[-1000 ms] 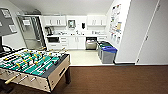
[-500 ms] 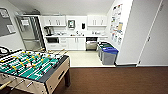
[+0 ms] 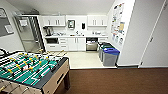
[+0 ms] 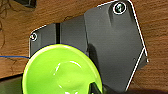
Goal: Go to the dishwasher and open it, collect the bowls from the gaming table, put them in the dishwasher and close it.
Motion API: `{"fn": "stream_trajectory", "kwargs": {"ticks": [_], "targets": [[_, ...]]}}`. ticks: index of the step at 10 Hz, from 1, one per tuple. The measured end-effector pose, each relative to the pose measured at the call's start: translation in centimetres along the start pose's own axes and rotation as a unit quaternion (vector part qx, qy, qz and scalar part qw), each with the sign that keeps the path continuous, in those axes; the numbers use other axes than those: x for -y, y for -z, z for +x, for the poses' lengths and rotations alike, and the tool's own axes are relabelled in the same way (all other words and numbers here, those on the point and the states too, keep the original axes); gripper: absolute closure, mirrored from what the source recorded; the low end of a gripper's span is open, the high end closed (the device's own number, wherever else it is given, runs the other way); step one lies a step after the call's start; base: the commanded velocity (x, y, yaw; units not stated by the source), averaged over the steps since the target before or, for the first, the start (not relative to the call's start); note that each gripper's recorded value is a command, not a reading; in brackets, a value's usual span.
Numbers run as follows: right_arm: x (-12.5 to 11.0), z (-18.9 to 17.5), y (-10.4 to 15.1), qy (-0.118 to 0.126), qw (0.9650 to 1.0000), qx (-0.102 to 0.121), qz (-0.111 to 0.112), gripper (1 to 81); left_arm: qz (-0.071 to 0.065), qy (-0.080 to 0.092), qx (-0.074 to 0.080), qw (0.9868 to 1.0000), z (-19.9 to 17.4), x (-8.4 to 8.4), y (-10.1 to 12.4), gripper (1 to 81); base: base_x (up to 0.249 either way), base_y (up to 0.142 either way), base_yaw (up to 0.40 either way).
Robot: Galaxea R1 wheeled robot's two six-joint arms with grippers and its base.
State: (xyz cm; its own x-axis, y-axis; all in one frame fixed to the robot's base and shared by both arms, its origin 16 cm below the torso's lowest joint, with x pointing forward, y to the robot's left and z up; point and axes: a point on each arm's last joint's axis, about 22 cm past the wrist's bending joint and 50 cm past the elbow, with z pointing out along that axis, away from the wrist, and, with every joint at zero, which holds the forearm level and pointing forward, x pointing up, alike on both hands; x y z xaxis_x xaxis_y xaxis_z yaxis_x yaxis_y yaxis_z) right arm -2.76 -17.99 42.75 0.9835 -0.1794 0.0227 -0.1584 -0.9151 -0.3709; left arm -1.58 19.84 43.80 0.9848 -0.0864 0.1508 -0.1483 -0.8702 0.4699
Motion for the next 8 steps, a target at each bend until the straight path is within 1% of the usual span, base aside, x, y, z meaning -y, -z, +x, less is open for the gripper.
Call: {"fn": "stream_trajectory", "kwargs": {"ticks": [1, 5, 6, 7, 8], "targets": [[0.32, -0.24, -0.09, 0.0, 1.0, 0.001, 0.002, 81.1, 0.002, 0.0, 0.001, 1.0, -0.2, 0.23, 0.12, 81.1, 0.153, 0.0, 0.0], [0.26, -0.4, -0.08, -0.001, 1.0, 0.002, 0.002, 81.1, 0.002, 0.001, 0.002, 1.0, -0.44, 0.17, 0.14, 81.1, 0.154, 0.0, 0.0], [-0.06, -0.63, 0.01, -0.001, 1.0, 0.004, -0.001, 81.1, 0.001, 0.001, 0.003, 1.0, -0.68, 0.02, 0.12, 81.1, 0.154, 0.0, 0.0], [0.08, -0.35, -0.04, 0.0, 1.0, 0.002, 0.0, 81.1, 0.002, 0.001, 0.003, 1.0, -0.55, 0.2, 0.18, 81.1, 0.154, 0.0, 0.0], [0.77, -0.03, -0.22, 0.0, 1.0, 0.0, 0.005, 81.1, 0.005, -0.002, -0.001, 1.0, 0.23, 0.63, 0.21, 81.1, 0.154, 0.0, 0.0]]}}
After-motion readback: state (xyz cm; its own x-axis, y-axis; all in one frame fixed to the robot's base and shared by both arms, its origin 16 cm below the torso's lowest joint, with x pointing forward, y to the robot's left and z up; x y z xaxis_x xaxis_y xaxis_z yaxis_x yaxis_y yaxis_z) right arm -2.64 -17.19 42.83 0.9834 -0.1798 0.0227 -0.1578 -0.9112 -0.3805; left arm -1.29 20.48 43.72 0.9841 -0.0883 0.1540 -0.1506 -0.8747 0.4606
